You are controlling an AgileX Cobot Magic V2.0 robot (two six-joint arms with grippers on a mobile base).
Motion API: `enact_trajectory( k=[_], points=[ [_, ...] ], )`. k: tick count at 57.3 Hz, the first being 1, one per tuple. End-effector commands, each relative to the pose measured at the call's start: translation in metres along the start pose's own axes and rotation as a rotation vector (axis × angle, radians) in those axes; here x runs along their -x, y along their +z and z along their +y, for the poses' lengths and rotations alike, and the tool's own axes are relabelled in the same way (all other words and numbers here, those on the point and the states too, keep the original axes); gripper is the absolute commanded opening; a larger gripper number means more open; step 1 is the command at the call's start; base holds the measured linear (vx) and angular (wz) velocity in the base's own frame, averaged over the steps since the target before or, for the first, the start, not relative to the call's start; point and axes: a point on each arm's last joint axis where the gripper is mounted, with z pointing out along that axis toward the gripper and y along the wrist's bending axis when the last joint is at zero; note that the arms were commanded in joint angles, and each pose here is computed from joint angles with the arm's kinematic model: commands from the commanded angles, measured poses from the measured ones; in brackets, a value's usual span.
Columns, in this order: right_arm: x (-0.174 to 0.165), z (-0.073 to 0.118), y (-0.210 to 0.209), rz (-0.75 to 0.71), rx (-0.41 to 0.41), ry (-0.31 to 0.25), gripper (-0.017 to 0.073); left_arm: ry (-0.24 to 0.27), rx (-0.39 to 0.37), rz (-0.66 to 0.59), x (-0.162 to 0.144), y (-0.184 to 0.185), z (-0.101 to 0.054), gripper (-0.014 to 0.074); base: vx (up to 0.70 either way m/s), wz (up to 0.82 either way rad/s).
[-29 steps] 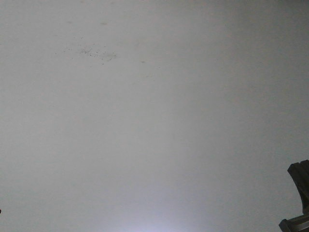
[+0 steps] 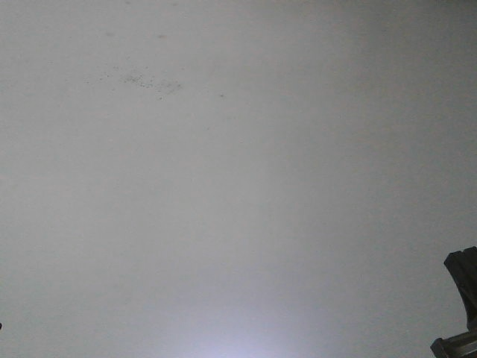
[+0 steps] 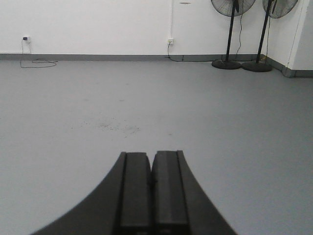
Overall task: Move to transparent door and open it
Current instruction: 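Turn the base away from the white wall toward the glass door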
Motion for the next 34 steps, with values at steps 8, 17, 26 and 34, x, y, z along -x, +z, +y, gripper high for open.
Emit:
enact_trajectory(
  k=[8,17,26,34],
  points=[
    [0.0037,-0.0006,-0.0005,-0.084,-0.011,-0.008,-0.0001,-0.006,0.008,-0.067,-0.0005,0.0005,0.001,0.0,0.01,0.05],
    [0.0036,-0.0006,-0.0005,-0.083,-0.011,-0.008,-0.0001,-0.006,0.008,-0.067,-0.0005,0.0005,0.001,0.0,0.05,0.09],
    [0.0036,-0.0006,-0.0005,-0.083,-0.011,-0.008,-0.0001,-0.006,0.008,-0.067,-0.0005,0.0005,0.001,0.0,0.12,0.15],
    [0.0036,-0.0006,-0.0005,-0.083,-0.011,-0.008,-0.0001,-0.006,0.008,-0.067,-0.0005,0.0005,0.001,0.0,0.19,0.16]
  ],
)
